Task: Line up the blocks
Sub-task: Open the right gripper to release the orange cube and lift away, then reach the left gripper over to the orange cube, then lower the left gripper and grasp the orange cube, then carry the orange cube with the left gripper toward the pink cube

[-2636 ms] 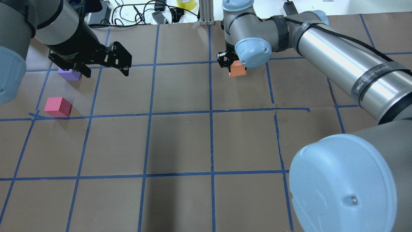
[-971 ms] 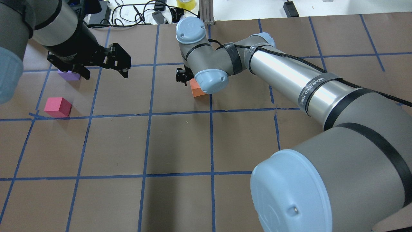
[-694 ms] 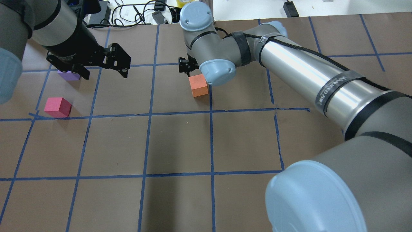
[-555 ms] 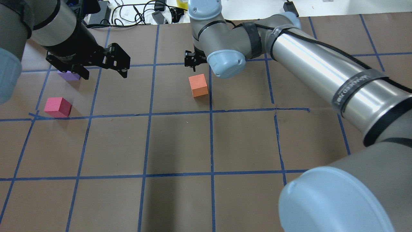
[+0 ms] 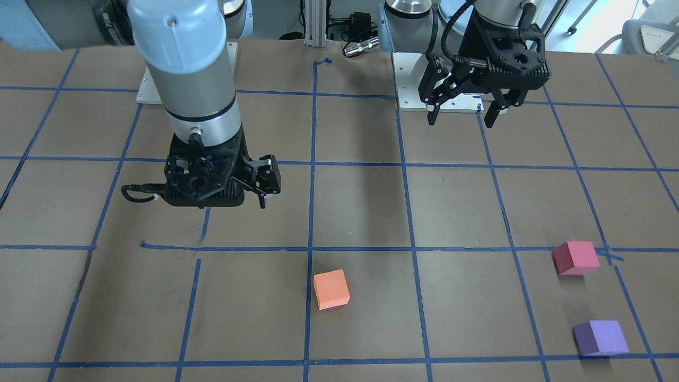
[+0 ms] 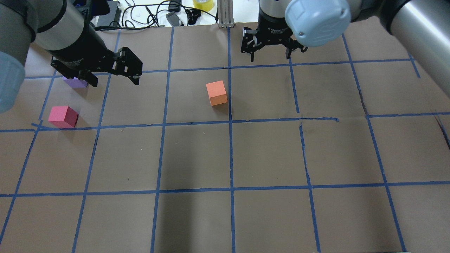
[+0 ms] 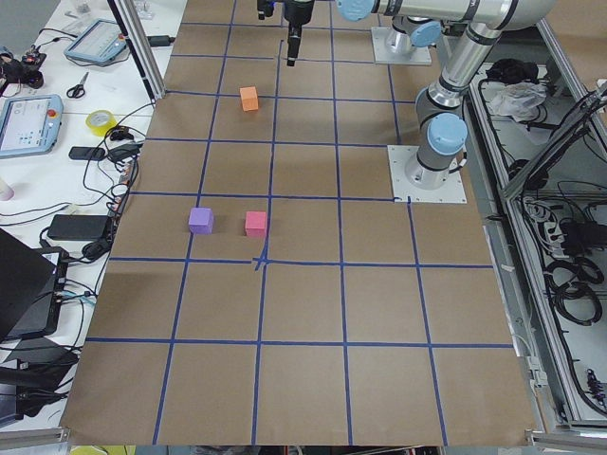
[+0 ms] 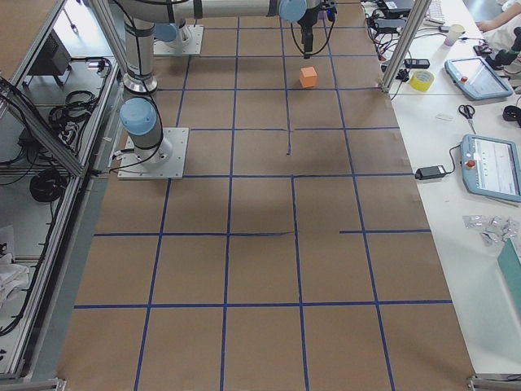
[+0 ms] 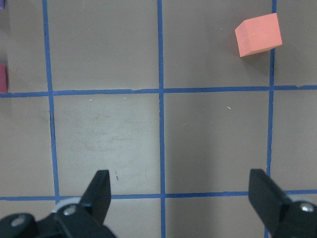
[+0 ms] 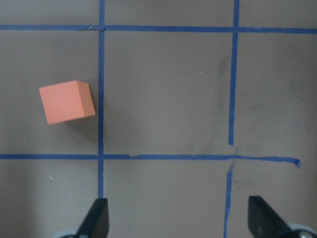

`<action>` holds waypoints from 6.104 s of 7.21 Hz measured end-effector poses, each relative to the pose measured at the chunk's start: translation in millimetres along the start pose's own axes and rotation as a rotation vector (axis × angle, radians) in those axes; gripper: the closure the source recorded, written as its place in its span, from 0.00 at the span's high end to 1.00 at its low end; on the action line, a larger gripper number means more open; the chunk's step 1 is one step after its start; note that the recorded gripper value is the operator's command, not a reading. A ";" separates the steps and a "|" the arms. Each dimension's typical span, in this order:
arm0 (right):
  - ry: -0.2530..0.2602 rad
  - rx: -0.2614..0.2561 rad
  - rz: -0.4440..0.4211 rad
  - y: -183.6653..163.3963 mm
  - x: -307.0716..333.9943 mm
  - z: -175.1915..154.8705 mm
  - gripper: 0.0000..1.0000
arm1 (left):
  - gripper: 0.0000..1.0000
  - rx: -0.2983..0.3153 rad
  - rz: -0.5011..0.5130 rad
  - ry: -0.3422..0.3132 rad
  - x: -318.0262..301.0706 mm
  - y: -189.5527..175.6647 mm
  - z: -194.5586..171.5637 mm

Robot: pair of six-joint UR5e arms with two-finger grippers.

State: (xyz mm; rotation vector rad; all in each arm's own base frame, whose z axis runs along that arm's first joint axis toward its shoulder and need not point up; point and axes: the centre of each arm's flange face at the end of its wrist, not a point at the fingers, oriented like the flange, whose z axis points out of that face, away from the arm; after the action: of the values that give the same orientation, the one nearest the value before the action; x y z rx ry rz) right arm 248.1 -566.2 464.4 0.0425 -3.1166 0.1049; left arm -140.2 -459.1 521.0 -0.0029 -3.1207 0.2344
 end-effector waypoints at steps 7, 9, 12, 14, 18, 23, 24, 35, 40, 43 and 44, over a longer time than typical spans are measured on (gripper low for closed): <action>0.016 -0.091 -0.058 74.7 93.7 -38.8 1.00 | 1.00 -0.035 -0.011 0.005 2.3 -15.1 26.0; 0.016 -0.085 -0.055 91.2 95.5 -41.4 1.00 | 1.00 -0.075 -0.018 0.003 10.9 -45.1 78.5; 0.008 -0.080 -0.020 95.4 99.1 -31.6 1.00 | 1.00 -0.029 -0.057 0.015 67.1 -88.5 156.3; 0.008 -0.064 0.017 94.0 99.5 -30.1 1.00 | 1.00 -0.033 -0.089 0.022 122.3 -116.1 193.5; 0.006 -0.052 0.023 91.2 99.8 -28.9 1.00 | 1.00 -0.073 -0.104 0.002 170.8 -140.4 297.9; -0.010 -0.060 0.022 91.7 98.6 -27.4 1.00 | 1.00 -0.070 -0.164 -0.009 180.0 -145.3 341.8; -0.010 -0.062 0.019 91.7 98.7 -27.1 1.00 | 1.00 -0.052 -0.160 -0.005 181.1 -149.0 335.3; 0.007 -0.072 0.038 88.5 114.2 -25.0 1.00 | 0.00 -0.085 -0.137 -0.034 123.8 -158.2 305.8; 0.013 -0.069 0.042 88.9 115.8 -26.5 1.00 | 0.00 -0.201 -0.253 -0.041 -94.6 -155.9 243.5; 0.010 -0.050 0.044 90.1 115.6 -33.7 1.00 | 0.00 -0.219 -0.295 -0.041 -239.8 -145.5 248.2; 0.006 -0.052 0.041 90.7 113.8 -33.5 1.00 | 0.00 -0.213 -0.229 -0.042 -272.8 -144.2 256.2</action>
State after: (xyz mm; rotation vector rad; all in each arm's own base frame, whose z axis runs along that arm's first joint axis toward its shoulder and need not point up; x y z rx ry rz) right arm 132.6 -476.6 494.4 -0.0221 -3.1131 0.0250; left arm 129.3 -640.7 285.9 0.3583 -3.1323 -0.1031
